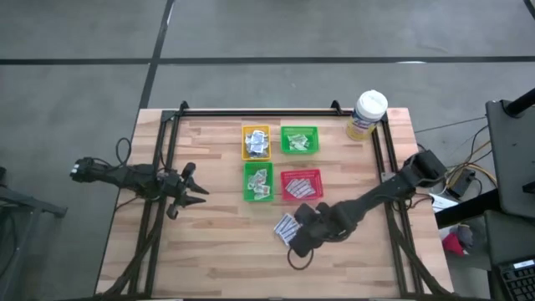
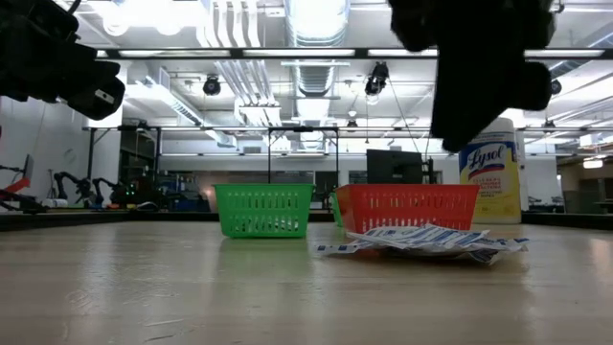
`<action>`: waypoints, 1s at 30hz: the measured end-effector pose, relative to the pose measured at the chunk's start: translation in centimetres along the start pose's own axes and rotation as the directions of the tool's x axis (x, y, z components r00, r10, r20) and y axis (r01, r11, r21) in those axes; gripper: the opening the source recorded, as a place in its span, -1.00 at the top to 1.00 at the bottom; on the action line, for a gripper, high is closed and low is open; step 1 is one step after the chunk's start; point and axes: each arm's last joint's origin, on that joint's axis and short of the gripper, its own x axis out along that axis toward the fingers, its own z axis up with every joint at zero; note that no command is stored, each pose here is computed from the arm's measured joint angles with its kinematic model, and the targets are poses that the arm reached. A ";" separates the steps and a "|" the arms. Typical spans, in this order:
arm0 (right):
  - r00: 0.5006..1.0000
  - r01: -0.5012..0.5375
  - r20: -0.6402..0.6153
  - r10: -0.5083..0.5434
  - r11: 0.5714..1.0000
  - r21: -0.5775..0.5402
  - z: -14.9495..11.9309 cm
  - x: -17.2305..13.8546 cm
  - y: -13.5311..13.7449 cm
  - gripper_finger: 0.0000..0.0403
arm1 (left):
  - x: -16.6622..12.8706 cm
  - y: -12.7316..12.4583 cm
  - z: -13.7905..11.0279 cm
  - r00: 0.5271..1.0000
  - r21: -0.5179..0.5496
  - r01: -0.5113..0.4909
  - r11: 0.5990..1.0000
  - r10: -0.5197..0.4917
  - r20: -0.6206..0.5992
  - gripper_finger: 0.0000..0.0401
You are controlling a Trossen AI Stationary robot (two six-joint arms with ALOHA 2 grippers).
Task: Pick & Place First Aid Supplies
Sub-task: Put the blue bandage pack into the red bin
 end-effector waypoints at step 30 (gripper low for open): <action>0.985 0.107 -0.150 -0.081 0.979 0.175 3.3 4.6 -2.7 0.32 | 0.0 -0.1 0.0 1.000 -0.011 0.016 1.000 -0.016 0.002 0.43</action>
